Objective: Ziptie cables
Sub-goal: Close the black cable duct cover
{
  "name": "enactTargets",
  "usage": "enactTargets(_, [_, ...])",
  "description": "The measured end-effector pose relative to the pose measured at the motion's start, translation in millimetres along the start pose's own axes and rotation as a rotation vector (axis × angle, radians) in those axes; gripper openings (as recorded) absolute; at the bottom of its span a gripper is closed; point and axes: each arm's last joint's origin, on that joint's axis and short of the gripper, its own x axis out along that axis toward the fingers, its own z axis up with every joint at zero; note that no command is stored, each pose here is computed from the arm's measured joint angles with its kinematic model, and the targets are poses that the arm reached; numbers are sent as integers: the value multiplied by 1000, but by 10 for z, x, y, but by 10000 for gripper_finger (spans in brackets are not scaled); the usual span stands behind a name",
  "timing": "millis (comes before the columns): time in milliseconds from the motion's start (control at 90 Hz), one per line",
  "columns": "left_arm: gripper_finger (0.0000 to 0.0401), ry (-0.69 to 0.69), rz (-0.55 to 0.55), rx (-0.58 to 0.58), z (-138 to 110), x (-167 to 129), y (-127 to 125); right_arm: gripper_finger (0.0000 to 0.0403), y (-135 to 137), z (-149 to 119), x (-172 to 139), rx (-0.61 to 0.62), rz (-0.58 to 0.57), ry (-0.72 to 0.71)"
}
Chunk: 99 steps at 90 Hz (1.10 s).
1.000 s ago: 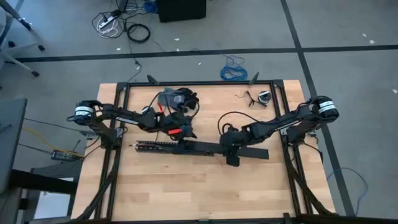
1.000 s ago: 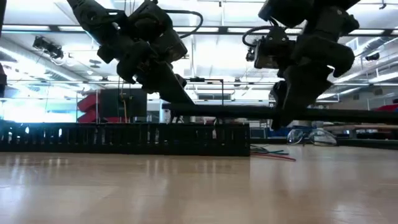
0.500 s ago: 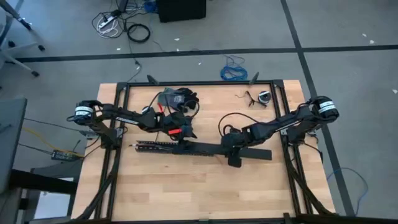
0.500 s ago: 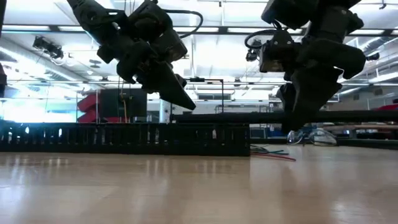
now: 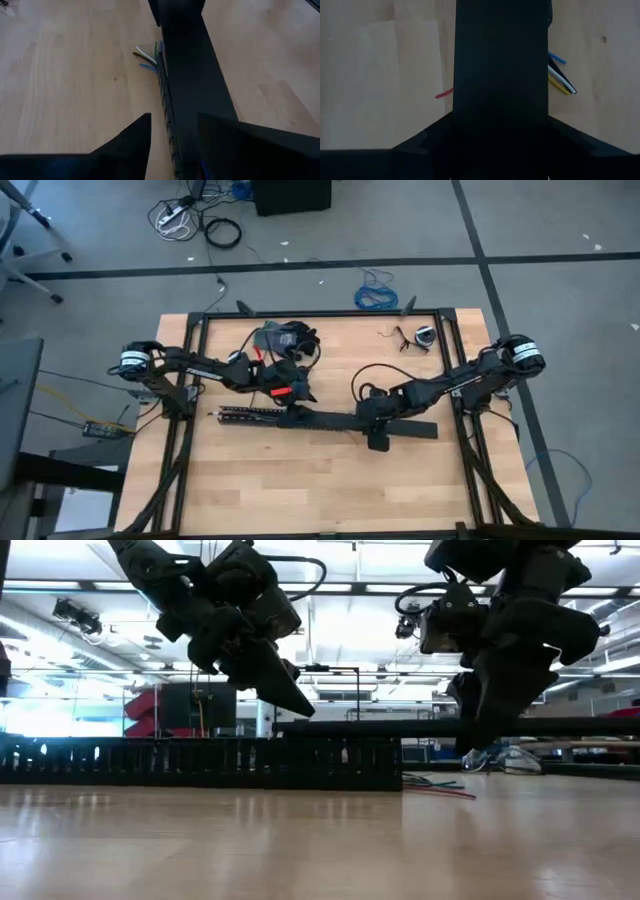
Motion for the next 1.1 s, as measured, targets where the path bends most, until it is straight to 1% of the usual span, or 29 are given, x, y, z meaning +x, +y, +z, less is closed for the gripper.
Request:
enactTargets(233, [152,13,-15,-3,-38,57,0,229,20,-7,-1,-5,4,1])
enactTargets(422, [152,10,-64,-1,-79,145,-18,229,26,-11,-2,-7,5,3])
enactTargets(1100, [151,8,-65,0,-79,150,-18,229,20,-14,-1,-5,2,6])
